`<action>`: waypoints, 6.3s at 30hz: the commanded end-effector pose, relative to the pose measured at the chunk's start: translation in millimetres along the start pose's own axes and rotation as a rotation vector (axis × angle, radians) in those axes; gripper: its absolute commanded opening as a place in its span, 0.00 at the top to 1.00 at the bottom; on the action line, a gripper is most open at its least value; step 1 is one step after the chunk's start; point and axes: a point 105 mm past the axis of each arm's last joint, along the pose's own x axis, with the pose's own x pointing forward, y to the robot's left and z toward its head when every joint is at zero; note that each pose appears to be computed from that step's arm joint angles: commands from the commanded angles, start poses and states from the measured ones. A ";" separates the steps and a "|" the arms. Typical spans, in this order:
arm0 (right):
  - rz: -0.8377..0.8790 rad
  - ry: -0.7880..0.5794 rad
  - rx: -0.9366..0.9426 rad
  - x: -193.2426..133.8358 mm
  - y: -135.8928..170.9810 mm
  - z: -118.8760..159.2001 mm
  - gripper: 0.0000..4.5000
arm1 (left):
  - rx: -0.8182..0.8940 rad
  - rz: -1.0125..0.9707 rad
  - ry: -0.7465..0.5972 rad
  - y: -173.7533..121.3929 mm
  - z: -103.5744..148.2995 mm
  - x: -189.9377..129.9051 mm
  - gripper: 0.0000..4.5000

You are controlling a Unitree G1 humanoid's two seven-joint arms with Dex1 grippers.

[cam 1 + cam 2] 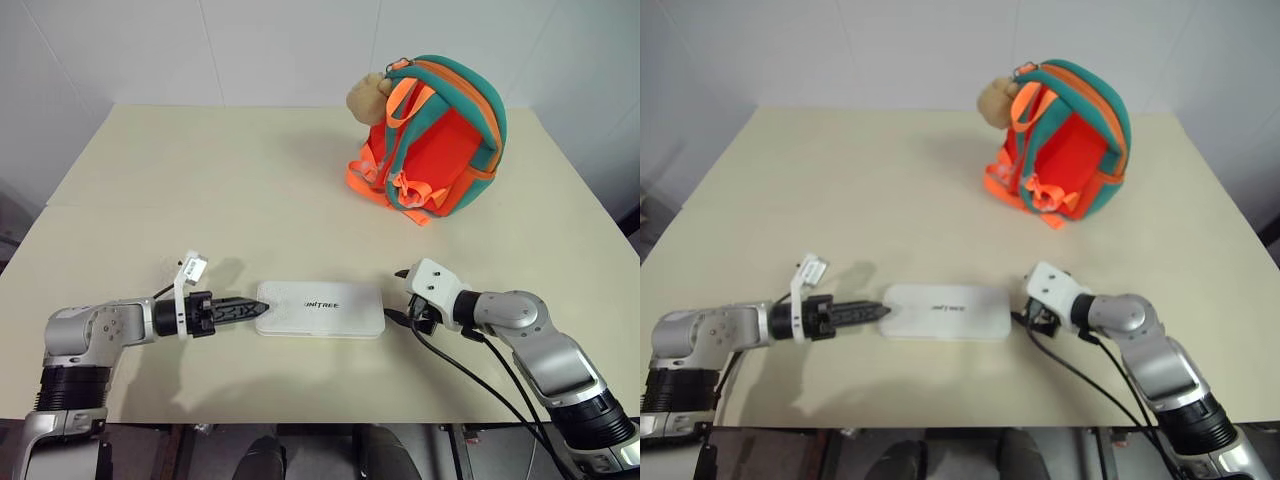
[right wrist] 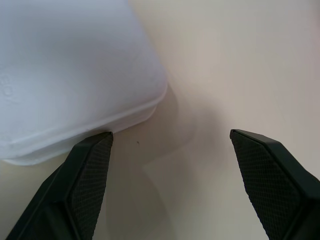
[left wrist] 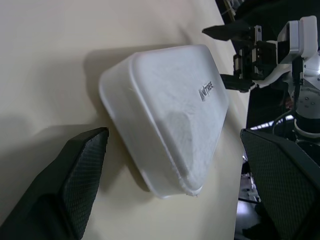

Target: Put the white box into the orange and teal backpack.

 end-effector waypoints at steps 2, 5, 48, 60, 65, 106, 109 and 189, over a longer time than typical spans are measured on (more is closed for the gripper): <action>-0.004 -0.056 -0.047 -1.3 0.9 17.1 0.01 | 0.000 -0.045 -0.001 -4.2 1.8 8.0 0.00; -0.005 -0.057 -0.049 -1.7 0.7 17.2 0.01 | -0.005 -0.054 -0.008 -3.7 3.6 11.8 0.00; -0.029 -0.070 -0.053 -5.8 -3.8 20.3 0.00 | -0.109 -0.135 0.028 4.6 37.1 35.4 0.70; -0.117 -0.086 -0.071 -9.5 -24.1 22.1 0.00 | -0.220 -0.184 -0.211 -4.1 62.4 16.8 0.70; -0.251 -0.124 -0.050 -15.8 -45.9 25.4 0.00 | -0.255 -0.197 -0.318 -6.0 70.1 7.3 0.70; -0.923 -0.388 0.346 -52.0 -219.1 -2.8 0.00 | -0.353 -0.251 -0.562 -36.9 45.2 7.7 0.70; -0.907 -0.368 0.364 -47.8 -222.3 -3.9 0.00 | -0.351 -0.244 -0.567 -37.4 44.3 7.2 0.70; -0.550 -0.402 0.325 -122.9 -71.2 39.1 0.81 | -0.283 0.008 -0.663 8.3 78.6 -78.7 0.70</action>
